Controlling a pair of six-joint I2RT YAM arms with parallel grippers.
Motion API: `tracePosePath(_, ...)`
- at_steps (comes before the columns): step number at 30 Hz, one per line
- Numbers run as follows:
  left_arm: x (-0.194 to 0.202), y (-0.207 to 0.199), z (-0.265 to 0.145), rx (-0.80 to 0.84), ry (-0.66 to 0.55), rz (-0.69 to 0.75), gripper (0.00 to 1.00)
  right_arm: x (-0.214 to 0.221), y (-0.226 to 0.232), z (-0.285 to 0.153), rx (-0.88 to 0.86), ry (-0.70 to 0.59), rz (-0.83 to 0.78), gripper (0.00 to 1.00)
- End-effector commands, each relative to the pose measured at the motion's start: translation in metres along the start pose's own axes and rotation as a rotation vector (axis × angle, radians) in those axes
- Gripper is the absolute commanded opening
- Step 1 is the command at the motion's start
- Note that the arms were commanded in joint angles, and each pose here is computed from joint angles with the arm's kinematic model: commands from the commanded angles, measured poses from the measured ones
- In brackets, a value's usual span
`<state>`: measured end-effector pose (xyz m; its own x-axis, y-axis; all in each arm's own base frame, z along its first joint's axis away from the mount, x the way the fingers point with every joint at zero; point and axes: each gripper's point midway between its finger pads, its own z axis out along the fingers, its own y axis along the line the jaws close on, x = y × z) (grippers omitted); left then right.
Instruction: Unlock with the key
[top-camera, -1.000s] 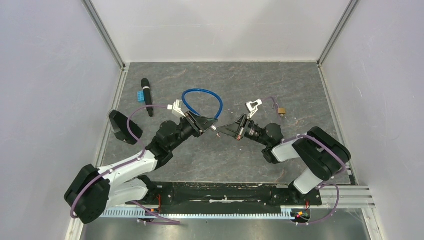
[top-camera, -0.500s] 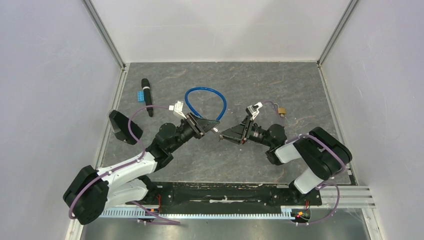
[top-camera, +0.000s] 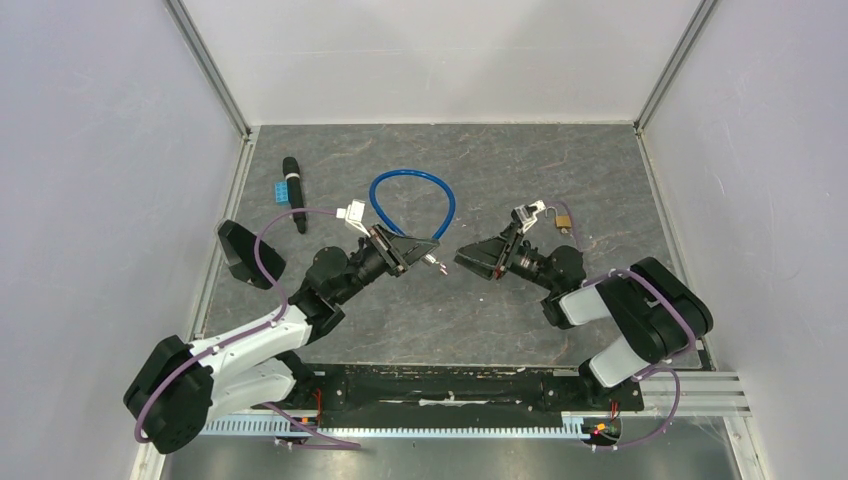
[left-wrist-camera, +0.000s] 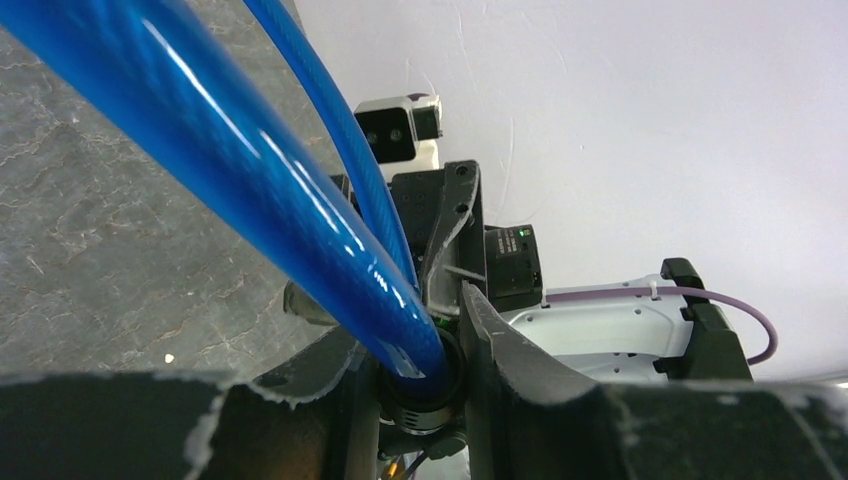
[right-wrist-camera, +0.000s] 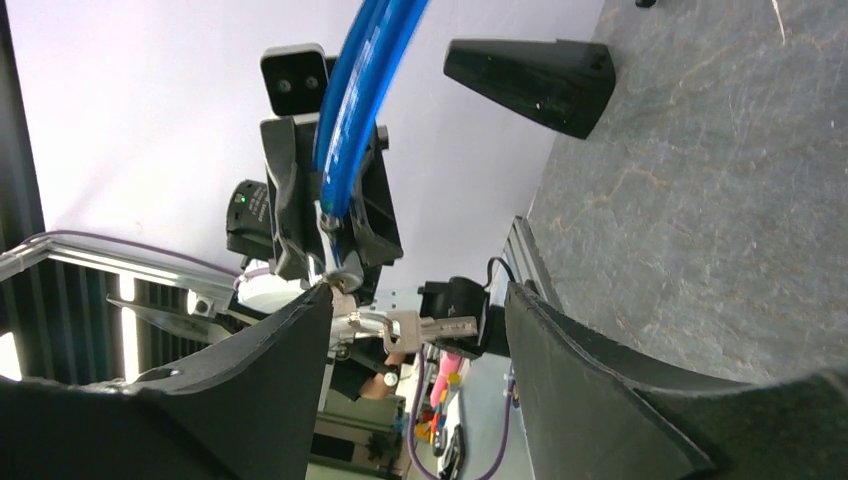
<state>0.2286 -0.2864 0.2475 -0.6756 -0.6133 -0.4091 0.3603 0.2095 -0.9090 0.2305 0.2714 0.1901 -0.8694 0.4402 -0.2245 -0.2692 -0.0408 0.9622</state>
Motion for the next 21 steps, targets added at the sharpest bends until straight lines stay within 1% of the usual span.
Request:
tracePosePath(1, -0.016, -0.048, 0.000, 0.167, -0.036, 0.081, 0.02, -0.022, 0.087, 0.002, -0.321, -0.107, -0.263, 0.66)
tracePosePath(5, -0.014, -0.051, 0.000, 0.178, -0.025, 0.080, 0.02, -0.032, 0.090, 0.012, -0.314, -0.128, -0.273, 0.67)
tracePosePath(12, -0.011, -0.059, 0.001, 0.213, -0.004, 0.077, 0.02, -0.035, 0.089, 0.027, -0.323, -0.131, -0.232, 0.67)
tracePosePath(16, -0.010, -0.064, 0.001, 0.240, 0.008, 0.075, 0.02, -0.037, 0.089, 0.036, -0.327, -0.126, -0.225, 0.63)
tracePosePath(17, -0.009, -0.065, 0.001, 0.242, 0.011, 0.076, 0.02, -0.038, 0.090, 0.038, -0.327, -0.125, -0.226, 0.60)
tracePosePath(19, -0.009, -0.065, 0.000, 0.246, 0.013, 0.077, 0.02, -0.040, 0.088, 0.040, -0.320, -0.128, -0.221, 0.51)
tracePosePath(21, -0.009, -0.066, -0.001, 0.249, 0.014, 0.076, 0.02, -0.043, 0.086, 0.040, -0.312, -0.141, -0.211, 0.31)
